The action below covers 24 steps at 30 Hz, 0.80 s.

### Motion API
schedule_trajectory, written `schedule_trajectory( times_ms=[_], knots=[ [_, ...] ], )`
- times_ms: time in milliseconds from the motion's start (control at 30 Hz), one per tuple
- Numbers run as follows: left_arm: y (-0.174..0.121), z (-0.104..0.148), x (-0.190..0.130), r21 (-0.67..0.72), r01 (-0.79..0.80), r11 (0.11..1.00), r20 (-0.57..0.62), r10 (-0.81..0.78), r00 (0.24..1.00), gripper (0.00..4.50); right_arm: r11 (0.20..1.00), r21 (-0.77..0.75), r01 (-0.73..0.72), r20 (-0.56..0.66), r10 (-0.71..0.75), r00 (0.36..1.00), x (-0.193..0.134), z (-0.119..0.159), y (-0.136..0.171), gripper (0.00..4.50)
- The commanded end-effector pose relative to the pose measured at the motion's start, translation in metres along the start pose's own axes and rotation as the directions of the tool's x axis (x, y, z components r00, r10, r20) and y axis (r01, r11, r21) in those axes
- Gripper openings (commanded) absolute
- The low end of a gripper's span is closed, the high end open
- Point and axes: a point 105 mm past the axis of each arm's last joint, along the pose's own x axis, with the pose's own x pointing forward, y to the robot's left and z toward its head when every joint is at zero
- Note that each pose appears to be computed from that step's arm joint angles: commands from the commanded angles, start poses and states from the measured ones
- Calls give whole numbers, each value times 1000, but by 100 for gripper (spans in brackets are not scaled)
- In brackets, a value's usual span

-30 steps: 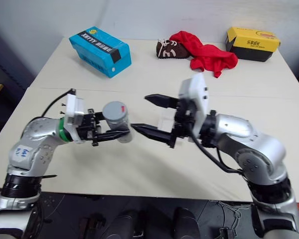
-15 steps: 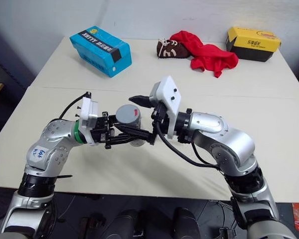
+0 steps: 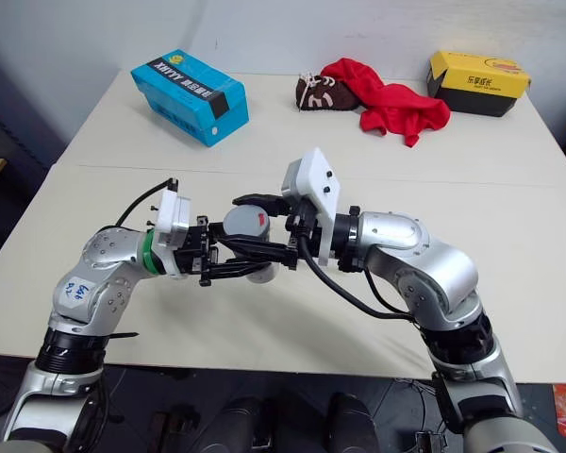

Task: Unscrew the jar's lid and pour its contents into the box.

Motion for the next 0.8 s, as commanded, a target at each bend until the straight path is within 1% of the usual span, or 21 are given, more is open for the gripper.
schedule_trajectory(
  times_ms=[33, 133, 200, 267, 300, 367, 400, 467, 567, 800],
  knots=[
    [-16, 17, 3, 95, 179, 979, 13, -181, 983, 231, 956, -81, -280, 0, 281, 960, -6, 17, 21, 256],
    [-25, 20, 5, 119, 271, 955, -1, -273, 962, 231, 921, -61, -384, -65, 381, 922, -13, 16, 21, 256],
    [-26, 21, 6, 128, 291, 948, -4, -293, 956, 231, 927, -73, -368, -56, 365, 929, -14, 20, 15, 256],
    [-24, 23, 8, 133, 276, 952, 4, -279, 960, 231, 940, -158, -301, -28, 301, 953, -13, 24, 5, 327],
    [-23, 23, 8, 130, 264, 956, 9, -267, 964, 231, 935, -188, -301, -52, 297, 953, -16, 21, 3, 351],
    [-16, 23, 6, 120, 205, 972, 20, -208, 978, 231, 950, -217, -225, 23, 236, 972, -19, 28, -4, 426],
    [-10, 22, 4, 72, 153, 986, 27, -156, 987, 231, 962, -201, -185, 58, 200, 978, -24, 33, -8, 448],
    [4, 20, 1, -12, 38, 999, 43, -38, 998, 231, 975, -198, -98, 124, 125, 984, -29, 42, -14, 448],
    [8, 17, 1, -51, -21, 999, 25, 22, 999, 231, 983, -181, -15, 149, 42, 988, -32, 45, -17, 448],
    [11, 6, 11, -51, -68, 996, -11, 67, 998, 231, 984, -175, 40, 52, -31, 998, -13, 30, -17, 448]
  ],
)
